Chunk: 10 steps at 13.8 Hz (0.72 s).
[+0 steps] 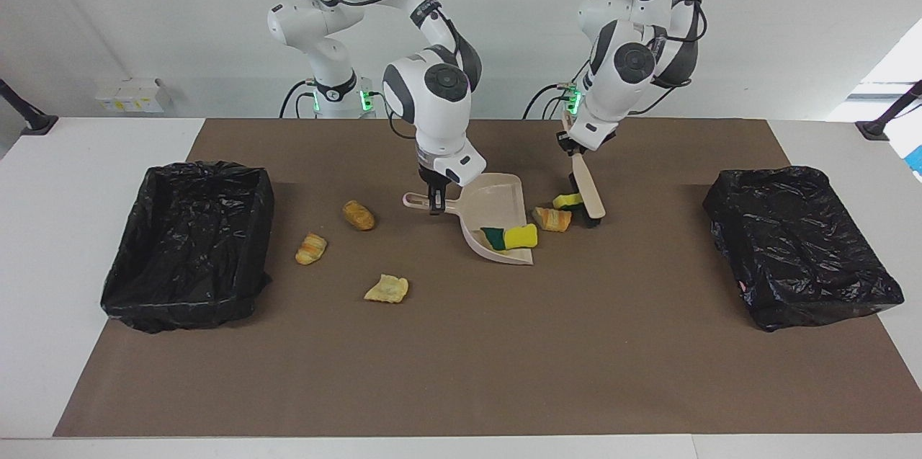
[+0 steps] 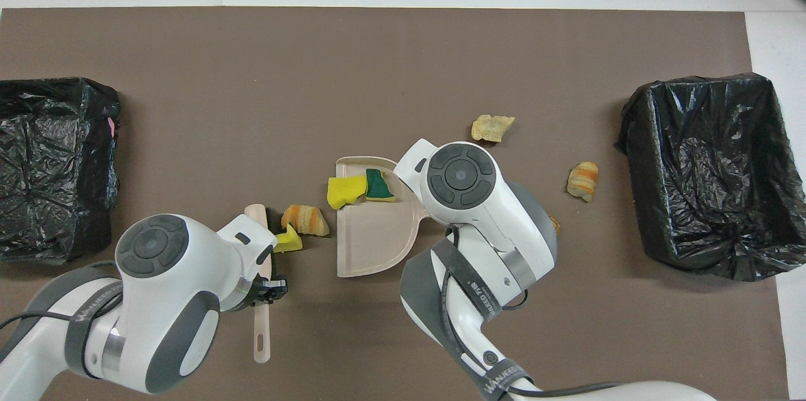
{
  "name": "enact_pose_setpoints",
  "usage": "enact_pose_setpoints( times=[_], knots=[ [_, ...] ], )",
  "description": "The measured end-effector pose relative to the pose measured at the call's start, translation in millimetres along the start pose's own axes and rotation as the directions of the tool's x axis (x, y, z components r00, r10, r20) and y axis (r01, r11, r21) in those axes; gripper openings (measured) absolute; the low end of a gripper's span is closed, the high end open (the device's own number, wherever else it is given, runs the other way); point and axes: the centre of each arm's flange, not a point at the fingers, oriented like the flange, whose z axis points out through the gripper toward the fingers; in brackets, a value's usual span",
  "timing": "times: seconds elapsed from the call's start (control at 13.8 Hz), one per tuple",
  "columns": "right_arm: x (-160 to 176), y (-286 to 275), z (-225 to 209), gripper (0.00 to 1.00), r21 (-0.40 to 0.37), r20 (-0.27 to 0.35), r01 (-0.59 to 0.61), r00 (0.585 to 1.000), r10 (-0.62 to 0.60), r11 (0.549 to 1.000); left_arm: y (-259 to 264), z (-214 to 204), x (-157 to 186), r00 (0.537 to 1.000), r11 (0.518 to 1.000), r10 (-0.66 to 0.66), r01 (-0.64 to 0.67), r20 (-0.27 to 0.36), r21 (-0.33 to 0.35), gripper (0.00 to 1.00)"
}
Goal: Sweep and dump trash in bin
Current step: 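Sweep the bread chunks into the dustpan with the left gripper's brush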
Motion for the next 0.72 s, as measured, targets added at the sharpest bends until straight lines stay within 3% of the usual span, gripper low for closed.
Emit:
enact_pose_setpoints(
  times=[0.29, 0.72],
  knots=[
    [0.3, -0.2, -0.4, 0.32, -0.001, 0.000, 0.001, 1.000, -0.001, 1.000, 31.6, 3.8, 0.5, 0.980, 0.982, 0.189, -0.190, -0.055, -0.007, 0.25],
    [-0.1, -0.3, 0.1, 0.32, -0.001, 0.001, 0.001, 1.000, -0.001, 1.000, 98.0, -22.8, -8.8, 0.960, 0.959, 0.261, -0.270, -0.101, -0.087, 0.25]
  ],
)
